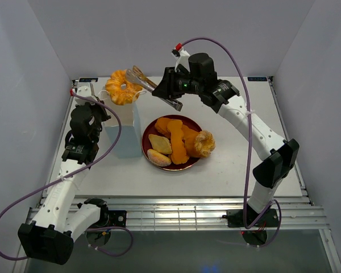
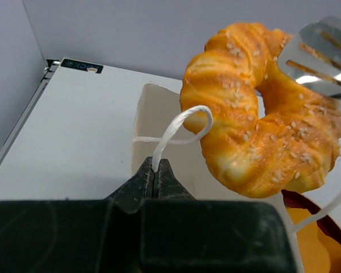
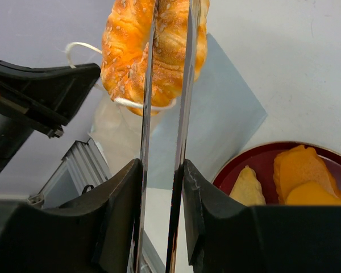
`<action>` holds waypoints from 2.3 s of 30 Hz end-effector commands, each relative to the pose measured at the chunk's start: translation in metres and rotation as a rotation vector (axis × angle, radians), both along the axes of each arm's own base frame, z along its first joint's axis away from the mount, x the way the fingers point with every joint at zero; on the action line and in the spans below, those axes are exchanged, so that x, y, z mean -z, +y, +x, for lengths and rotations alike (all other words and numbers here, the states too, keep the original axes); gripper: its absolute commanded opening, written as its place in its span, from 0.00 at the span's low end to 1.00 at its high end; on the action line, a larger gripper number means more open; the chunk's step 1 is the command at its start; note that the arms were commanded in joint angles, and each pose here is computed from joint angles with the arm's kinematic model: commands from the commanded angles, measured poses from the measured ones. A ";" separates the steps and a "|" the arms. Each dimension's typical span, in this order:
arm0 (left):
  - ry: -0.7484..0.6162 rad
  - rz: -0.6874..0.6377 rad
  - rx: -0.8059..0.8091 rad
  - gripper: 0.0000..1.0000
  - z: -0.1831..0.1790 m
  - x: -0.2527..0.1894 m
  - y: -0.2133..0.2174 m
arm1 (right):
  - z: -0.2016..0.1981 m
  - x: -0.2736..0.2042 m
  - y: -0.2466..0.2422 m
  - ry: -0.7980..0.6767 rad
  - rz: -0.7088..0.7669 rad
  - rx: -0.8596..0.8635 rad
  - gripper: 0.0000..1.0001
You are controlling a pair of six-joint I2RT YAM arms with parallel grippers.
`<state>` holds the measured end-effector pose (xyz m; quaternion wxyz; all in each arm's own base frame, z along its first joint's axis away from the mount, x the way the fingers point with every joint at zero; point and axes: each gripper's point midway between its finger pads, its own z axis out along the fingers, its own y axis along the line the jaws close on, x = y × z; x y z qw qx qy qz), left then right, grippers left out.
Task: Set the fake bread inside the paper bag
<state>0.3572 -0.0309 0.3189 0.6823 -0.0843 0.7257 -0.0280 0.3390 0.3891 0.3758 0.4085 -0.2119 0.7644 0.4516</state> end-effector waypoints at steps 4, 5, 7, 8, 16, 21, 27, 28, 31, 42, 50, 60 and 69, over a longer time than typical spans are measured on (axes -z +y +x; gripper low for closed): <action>-0.033 -0.017 -0.022 0.00 -0.004 -0.008 0.005 | -0.003 -0.029 -0.012 -0.118 0.051 0.029 0.08; -0.027 -0.015 -0.028 0.00 -0.003 -0.007 0.006 | -0.004 -0.028 -0.013 -0.120 0.045 0.029 0.08; -0.016 -0.016 -0.053 0.00 -0.003 -0.004 0.010 | -0.004 -0.024 -0.014 -0.117 0.034 0.035 0.08; -0.009 -0.018 -0.064 0.00 -0.003 -0.003 0.011 | -0.004 -0.027 -0.015 -0.122 0.036 0.038 0.08; -0.005 -0.030 -0.125 0.00 -0.004 -0.002 0.021 | -0.003 -0.024 -0.015 -0.125 -0.012 0.019 0.08; -0.004 -0.032 -0.082 0.00 -0.002 -0.001 0.013 | -0.007 -0.025 -0.010 -0.124 -0.006 -0.016 0.08; 0.006 -0.032 -0.050 0.00 0.001 0.001 0.007 | -0.010 -0.033 -0.001 -0.135 0.007 -0.048 0.20; 0.004 -0.032 -0.042 0.00 0.001 0.001 0.006 | -0.010 -0.032 0.002 -0.134 0.005 -0.053 0.25; -0.003 -0.030 -0.031 0.00 0.000 -0.001 0.005 | -0.010 -0.032 0.007 -0.133 0.000 -0.063 0.29; 0.001 -0.023 -0.064 0.00 -0.002 0.000 0.011 | -0.009 -0.025 0.009 -0.116 -0.021 -0.064 0.44; 0.002 -0.021 -0.086 0.00 -0.003 0.000 0.015 | -0.009 -0.026 0.009 -0.115 -0.022 -0.064 0.50; 0.005 -0.018 -0.081 0.00 -0.003 0.001 0.014 | -0.011 -0.035 0.011 -0.122 0.001 -0.077 0.49; 0.013 -0.011 -0.084 0.00 -0.002 0.005 0.015 | -0.017 -0.070 0.001 -0.180 0.048 -0.050 0.49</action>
